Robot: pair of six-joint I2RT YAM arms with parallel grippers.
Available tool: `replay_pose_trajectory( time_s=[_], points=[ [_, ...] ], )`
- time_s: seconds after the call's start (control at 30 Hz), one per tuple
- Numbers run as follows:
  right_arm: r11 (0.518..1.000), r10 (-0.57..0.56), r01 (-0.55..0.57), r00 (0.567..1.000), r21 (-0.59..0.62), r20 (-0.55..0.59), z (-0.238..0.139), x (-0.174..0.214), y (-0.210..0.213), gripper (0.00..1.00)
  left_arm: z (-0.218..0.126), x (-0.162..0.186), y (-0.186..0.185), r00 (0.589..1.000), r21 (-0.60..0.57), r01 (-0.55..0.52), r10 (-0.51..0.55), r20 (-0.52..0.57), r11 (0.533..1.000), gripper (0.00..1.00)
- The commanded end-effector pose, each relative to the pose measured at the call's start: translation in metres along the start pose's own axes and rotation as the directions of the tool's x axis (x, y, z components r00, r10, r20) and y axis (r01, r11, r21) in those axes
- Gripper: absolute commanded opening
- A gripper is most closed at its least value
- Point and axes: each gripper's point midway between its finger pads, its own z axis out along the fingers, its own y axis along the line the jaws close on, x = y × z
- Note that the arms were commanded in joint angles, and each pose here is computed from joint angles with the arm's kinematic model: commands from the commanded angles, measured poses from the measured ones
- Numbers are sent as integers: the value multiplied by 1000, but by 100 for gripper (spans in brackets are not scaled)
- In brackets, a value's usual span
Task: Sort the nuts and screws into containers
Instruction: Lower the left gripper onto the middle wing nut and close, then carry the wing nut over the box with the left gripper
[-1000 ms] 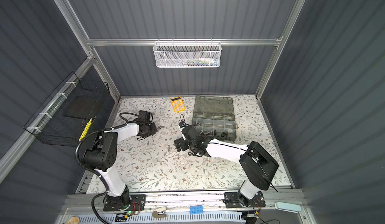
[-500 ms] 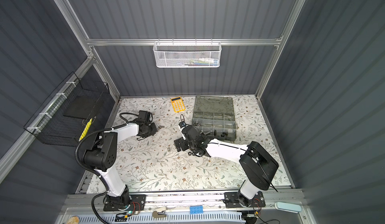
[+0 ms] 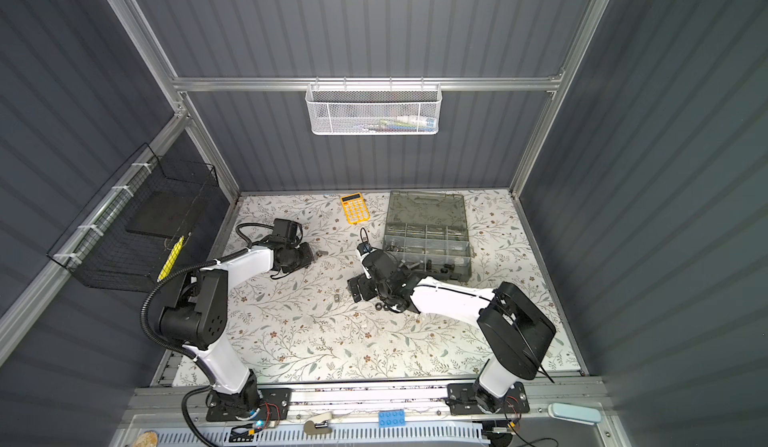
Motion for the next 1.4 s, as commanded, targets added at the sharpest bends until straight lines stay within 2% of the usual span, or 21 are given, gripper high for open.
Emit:
replay_pose_trajectory(
  time_s=[0.0,0.37,0.7,1.13,1.37],
  points=[
    [1000,5,-6,1000,19,24,-3,-8,-2,99,-12,-2,-14,1000,37,-12,12,11,999,9],
    [998,52,-55,997,44,55,-11,-12,-19,99,-23,4,-72,991,67,-132,130,35,989,9],
    [986,153,-159,983,51,102,-25,-17,-47,99,-24,14,-127,980,137,-196,192,44,971,9],
    [922,359,-378,915,81,185,-46,-14,-106,99,-27,14,-225,956,257,-293,275,104,921,9],
    [891,426,-447,883,75,200,-50,-11,-122,99,-16,27,-272,941,310,-339,319,114,888,9]
  ],
)
